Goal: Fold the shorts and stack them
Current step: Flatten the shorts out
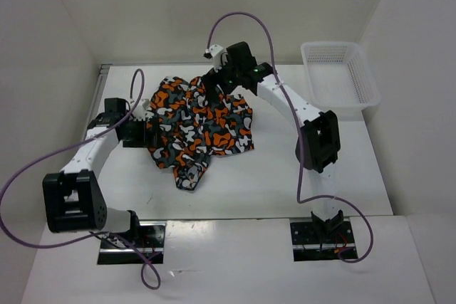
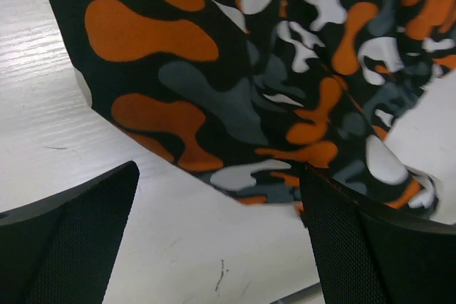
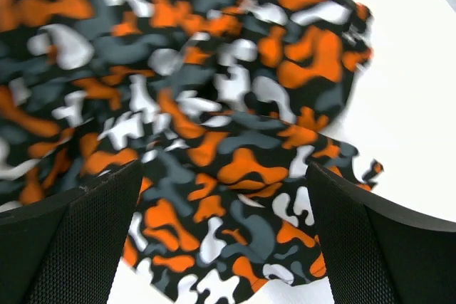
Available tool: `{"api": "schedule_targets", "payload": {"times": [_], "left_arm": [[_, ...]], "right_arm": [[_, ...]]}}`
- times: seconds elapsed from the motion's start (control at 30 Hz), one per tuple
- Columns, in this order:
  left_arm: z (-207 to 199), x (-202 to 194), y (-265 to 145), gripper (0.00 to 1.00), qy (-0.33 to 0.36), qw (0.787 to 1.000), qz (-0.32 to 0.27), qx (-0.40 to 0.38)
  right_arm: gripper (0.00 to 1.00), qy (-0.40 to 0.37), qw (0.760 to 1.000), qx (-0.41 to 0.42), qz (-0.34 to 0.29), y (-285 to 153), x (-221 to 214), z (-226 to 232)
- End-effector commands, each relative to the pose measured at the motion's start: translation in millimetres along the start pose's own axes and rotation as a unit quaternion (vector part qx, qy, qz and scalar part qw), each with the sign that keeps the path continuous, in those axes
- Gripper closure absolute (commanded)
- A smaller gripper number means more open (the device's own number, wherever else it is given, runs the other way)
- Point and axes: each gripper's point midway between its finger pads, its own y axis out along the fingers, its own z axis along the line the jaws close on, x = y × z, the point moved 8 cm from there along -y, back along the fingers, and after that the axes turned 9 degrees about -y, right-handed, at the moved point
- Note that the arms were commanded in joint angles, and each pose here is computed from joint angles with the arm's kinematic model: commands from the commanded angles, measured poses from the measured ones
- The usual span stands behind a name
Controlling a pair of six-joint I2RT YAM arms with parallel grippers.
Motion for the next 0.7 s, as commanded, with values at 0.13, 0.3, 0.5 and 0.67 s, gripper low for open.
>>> {"api": "schedule_targets", "payload": {"times": [0.13,0.3,0.5,0.67], "left_arm": [[20.2,29.7,20.8,0.00,0.008,0.997,-0.021,0.069],[-4.7,-1.1,40.5,0.05,0.024,0.998,0.052,0.008],[-11.0,-24.0,48.0,0.67,0.026,0.996,0.087,-0.015],[-6.1,-20.0,49.0,1.00,0.034,0.997,0.067,0.010]], "right_arm": [[0.00,0.069,0.996,-0.013,0.054,58.9,-54.0,1.2],[0.00,0.041,0.990,-0.024,0.129,70.6,-106.2,4.8],[0.22,-0.035,0.980,0.011,0.196,53.4,-141.7,34.7],[1.00,-0.074,0.964,0.049,0.250,2.5,-168.5,61.3]]}}
